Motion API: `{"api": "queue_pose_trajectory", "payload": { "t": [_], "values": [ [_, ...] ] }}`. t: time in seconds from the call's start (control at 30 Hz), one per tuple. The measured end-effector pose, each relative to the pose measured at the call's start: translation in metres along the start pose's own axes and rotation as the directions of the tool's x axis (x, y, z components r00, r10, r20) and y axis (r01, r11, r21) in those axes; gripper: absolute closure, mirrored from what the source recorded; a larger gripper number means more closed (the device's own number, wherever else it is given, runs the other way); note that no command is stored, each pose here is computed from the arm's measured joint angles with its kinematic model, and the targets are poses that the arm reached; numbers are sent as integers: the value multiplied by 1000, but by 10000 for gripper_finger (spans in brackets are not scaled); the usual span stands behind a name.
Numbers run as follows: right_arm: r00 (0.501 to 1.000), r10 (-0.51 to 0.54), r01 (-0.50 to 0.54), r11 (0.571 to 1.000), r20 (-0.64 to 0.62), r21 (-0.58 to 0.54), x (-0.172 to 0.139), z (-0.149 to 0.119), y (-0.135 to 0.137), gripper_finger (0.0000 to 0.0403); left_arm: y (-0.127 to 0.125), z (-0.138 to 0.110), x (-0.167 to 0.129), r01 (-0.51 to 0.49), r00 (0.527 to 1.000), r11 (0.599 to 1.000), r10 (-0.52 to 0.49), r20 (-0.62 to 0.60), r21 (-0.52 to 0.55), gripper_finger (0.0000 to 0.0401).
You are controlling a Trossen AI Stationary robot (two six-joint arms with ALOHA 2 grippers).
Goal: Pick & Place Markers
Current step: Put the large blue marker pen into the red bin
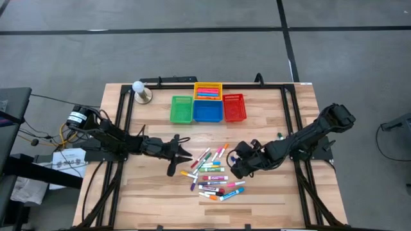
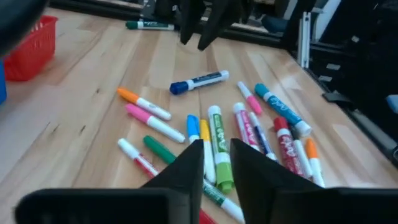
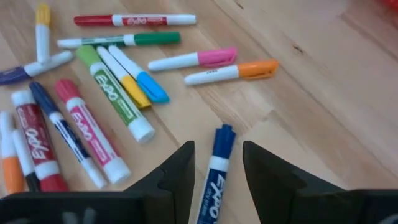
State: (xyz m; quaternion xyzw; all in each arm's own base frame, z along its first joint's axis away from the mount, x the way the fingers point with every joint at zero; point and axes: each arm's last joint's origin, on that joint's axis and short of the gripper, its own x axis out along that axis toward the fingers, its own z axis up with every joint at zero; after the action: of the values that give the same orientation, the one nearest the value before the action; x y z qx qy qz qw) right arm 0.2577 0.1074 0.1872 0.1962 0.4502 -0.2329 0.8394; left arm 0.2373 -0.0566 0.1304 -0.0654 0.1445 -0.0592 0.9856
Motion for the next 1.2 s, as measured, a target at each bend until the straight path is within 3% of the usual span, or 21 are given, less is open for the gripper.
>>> {"api": "queue_pose_trajectory", "payload": {
  "t": [0.2,0.83,1.2],
  "values": [
    [1000,-22,22,1000,-13,-3,6,-13,7,280,0,0,0,-2,1000,997,2,2,73,294],
    [983,-129,115,987,-131,-112,65,-42,17,282,0,0,0,-3,1000,997,3,1,75,293],
    [981,-148,133,984,-124,-121,65,-43,15,290,0,0,0,-3,1000,997,3,1,76,293]
  ]
}}
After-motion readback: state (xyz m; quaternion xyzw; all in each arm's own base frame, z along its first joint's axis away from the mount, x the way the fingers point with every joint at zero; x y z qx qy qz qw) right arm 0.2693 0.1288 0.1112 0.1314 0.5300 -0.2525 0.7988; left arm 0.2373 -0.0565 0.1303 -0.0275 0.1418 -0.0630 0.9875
